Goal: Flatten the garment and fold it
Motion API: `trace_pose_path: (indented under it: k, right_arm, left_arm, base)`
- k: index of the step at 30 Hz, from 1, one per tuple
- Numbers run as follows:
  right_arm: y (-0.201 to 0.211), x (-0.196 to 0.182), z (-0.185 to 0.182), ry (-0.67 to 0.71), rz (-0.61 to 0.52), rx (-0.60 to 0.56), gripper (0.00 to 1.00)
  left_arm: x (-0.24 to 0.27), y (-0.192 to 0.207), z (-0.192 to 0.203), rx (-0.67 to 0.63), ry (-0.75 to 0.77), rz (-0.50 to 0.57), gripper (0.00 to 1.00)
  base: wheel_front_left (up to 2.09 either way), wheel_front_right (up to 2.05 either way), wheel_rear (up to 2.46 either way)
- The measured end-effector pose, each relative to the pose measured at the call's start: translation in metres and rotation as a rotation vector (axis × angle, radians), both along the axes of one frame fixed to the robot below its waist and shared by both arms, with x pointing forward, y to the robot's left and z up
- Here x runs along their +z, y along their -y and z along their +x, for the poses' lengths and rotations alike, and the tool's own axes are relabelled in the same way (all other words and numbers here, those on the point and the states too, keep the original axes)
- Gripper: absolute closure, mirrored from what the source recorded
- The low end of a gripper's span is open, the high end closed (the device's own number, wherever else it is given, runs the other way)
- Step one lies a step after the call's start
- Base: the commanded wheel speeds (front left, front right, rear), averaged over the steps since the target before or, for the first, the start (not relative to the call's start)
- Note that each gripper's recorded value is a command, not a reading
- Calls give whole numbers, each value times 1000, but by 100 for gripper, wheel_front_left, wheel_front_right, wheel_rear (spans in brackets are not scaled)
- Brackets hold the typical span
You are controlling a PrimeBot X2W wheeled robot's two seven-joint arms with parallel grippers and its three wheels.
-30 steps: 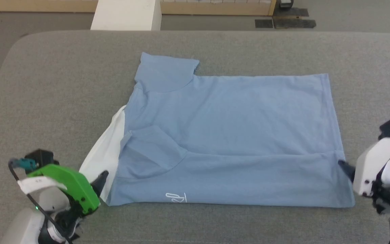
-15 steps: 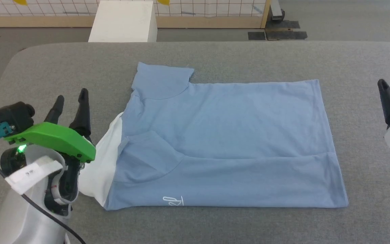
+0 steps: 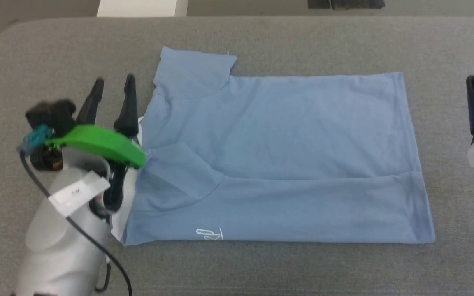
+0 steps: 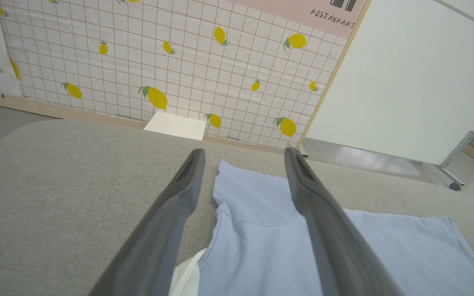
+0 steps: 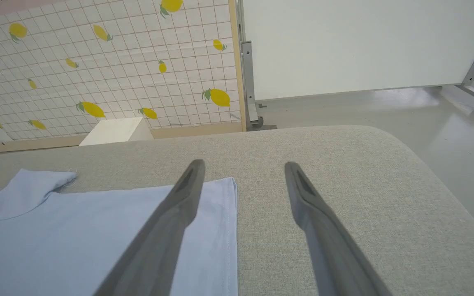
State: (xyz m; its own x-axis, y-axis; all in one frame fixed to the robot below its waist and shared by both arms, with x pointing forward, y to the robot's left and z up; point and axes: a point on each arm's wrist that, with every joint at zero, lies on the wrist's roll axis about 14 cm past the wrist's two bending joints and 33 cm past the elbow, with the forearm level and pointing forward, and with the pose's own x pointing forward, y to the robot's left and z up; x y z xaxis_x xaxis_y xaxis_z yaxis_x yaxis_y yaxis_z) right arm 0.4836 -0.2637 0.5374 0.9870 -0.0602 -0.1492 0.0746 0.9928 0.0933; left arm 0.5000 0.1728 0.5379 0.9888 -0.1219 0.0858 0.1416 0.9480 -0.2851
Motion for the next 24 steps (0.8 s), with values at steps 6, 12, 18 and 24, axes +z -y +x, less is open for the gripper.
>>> trace_pose_path:
  k: [6, 12, 18, 24]
  right_arm:
    - [-10, -8, 26, 0, -14, 28, 0]
    - [-25, -25, 48, -16, -14, 65, 0]
    - [-26, -51, 55, -63, -25, 73, 0]
    - [-15, -70, 54, -97, -40, 45, 0]
  left_arm:
    - [4, 15, 53, -70, -25, 88, 0]
    - [-18, 16, 108, -109, -181, 231, 0]
    - [-59, 11, 148, -122, -421, 340, 0]
    - [-115, 12, 165, -122, -720, 360, 0]
  base:
    - [0, 0, 0]
    - [0, 0, 0]
    - [0, 0, 0]
    - [0, 0, 0]
